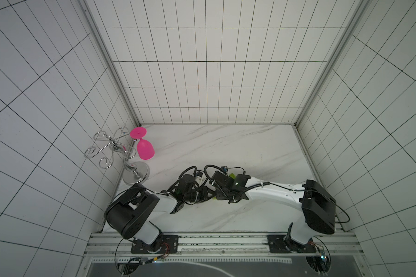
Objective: Assemble the letter y with lego
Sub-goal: Assemble the lego brick with the lego brick.
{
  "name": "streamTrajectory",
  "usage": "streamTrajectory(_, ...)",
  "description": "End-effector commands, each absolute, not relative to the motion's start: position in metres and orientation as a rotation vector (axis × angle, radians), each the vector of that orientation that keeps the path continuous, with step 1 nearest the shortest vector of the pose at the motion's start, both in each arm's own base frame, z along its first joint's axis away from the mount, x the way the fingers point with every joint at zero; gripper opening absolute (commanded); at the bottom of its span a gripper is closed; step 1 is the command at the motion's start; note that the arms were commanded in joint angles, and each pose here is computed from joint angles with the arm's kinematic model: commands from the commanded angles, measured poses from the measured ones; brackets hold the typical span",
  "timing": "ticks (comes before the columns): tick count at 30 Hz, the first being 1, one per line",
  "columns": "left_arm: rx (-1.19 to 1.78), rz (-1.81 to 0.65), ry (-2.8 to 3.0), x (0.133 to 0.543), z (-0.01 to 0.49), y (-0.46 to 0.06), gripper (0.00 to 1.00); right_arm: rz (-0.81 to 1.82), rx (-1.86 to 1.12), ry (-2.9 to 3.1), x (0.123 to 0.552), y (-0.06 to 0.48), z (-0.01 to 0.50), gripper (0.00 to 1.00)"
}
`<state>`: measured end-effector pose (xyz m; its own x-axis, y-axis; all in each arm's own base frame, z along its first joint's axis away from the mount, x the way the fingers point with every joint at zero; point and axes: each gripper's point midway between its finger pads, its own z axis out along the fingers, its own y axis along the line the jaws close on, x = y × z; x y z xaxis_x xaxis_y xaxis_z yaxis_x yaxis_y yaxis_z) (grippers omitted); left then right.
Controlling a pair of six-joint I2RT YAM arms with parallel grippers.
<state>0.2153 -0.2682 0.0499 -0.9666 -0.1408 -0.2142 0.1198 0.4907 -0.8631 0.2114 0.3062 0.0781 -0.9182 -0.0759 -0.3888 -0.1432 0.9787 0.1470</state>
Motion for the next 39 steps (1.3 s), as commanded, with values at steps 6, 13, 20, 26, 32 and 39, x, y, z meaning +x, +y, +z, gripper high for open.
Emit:
streamTrajectory(6, -0.132, -1.354, 2.601, 0.207, 0.019, -0.25, 0.17, 0.142, -0.124, 2.808, 0.205, 0.287, 0.054, 0.22)
streamTrajectory(13, -0.132, -1.355, 2.6, 0.207, 0.019, -0.25, 0.18, 0.133, -0.13, 2.84, 0.201, 0.292, 0.049, 0.22)
streamTrajectory(20, -0.137, -1.352, 2.601, 0.207, 0.019, -0.249, 0.17, 0.107, -0.112, 2.851, 0.197, 0.285, 0.046, 0.22)
streamTrajectory(26, -0.138, -1.352, 2.601, 0.207, 0.018, -0.248, 0.17, 0.007, -0.148, 2.863, 0.197, 0.285, 0.044, 0.22)
streamTrajectory(32, -0.14, -1.352, 2.6, 0.207, 0.018, -0.248, 0.17, -0.03, -0.17, 2.865, 0.198, 0.29, 0.042, 0.22)
streamTrajectory(39, -0.143, -1.354, 2.599, 0.207, 0.018, -0.247, 0.17, 0.028, -0.153, 2.887, 0.192, 0.293, 0.037, 0.22)
